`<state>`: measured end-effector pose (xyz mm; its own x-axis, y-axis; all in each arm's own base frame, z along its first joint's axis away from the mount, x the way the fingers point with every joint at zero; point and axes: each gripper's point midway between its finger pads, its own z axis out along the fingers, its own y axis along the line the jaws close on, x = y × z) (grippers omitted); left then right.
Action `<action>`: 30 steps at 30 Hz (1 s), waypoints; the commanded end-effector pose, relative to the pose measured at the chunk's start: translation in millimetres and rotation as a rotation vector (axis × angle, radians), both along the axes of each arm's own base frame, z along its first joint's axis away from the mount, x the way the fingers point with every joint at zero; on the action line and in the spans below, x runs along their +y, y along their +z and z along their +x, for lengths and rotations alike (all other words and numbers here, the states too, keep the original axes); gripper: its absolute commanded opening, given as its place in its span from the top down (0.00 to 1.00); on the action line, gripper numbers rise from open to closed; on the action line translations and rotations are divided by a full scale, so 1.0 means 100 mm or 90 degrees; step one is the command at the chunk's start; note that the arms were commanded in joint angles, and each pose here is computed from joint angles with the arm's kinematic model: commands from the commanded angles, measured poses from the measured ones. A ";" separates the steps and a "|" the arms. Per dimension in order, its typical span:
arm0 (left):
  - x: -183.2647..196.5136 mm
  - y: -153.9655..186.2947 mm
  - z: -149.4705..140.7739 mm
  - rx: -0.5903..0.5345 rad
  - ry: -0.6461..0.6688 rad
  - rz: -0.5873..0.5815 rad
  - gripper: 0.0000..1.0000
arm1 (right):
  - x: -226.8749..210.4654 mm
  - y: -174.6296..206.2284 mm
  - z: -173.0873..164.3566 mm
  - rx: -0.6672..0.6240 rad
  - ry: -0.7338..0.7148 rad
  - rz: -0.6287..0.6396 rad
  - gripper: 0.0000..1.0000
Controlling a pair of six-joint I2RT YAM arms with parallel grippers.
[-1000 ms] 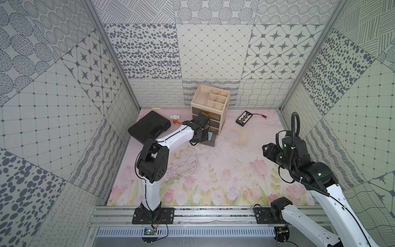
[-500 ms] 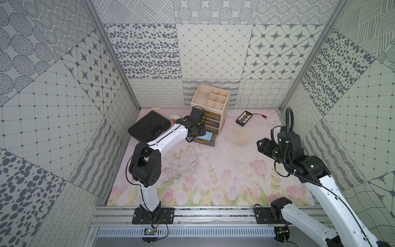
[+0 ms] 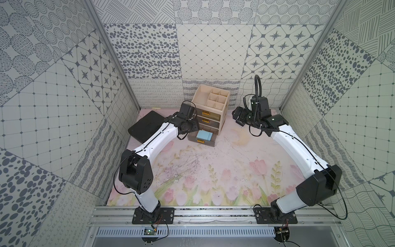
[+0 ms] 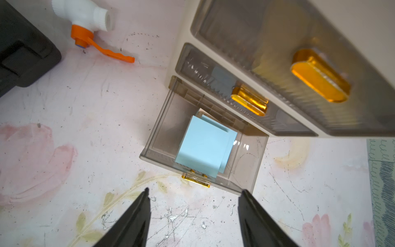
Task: Please put the sticky notes in the drawer by color
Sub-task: Close the drawer in the storage box.
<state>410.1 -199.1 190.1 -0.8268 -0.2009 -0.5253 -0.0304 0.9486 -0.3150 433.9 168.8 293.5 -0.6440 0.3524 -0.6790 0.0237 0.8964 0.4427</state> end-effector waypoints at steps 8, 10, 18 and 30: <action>-0.10 -0.59 -0.62 0.064 0.018 -0.187 1.00 | 0.32 0.28 0.72 -0.044 0.023 -0.025 0.03; -0.22 -0.72 -0.66 0.075 0.012 -0.251 1.00 | 0.33 0.26 0.84 -0.032 0.011 -0.035 0.03; -0.29 -1.01 -0.65 0.082 0.024 -0.300 1.00 | 0.50 0.04 1.09 0.030 0.018 -0.059 0.06; -0.33 -1.04 -0.58 0.080 0.017 -0.310 1.00 | 0.43 -0.07 1.08 0.048 -0.001 -0.109 0.17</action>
<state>338.3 -219.3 70.9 -0.8792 -0.4071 -0.2475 -0.1644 0.7468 -0.6444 546.5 220.2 280.5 -0.7042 0.2572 -0.6617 0.0428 0.9458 0.3220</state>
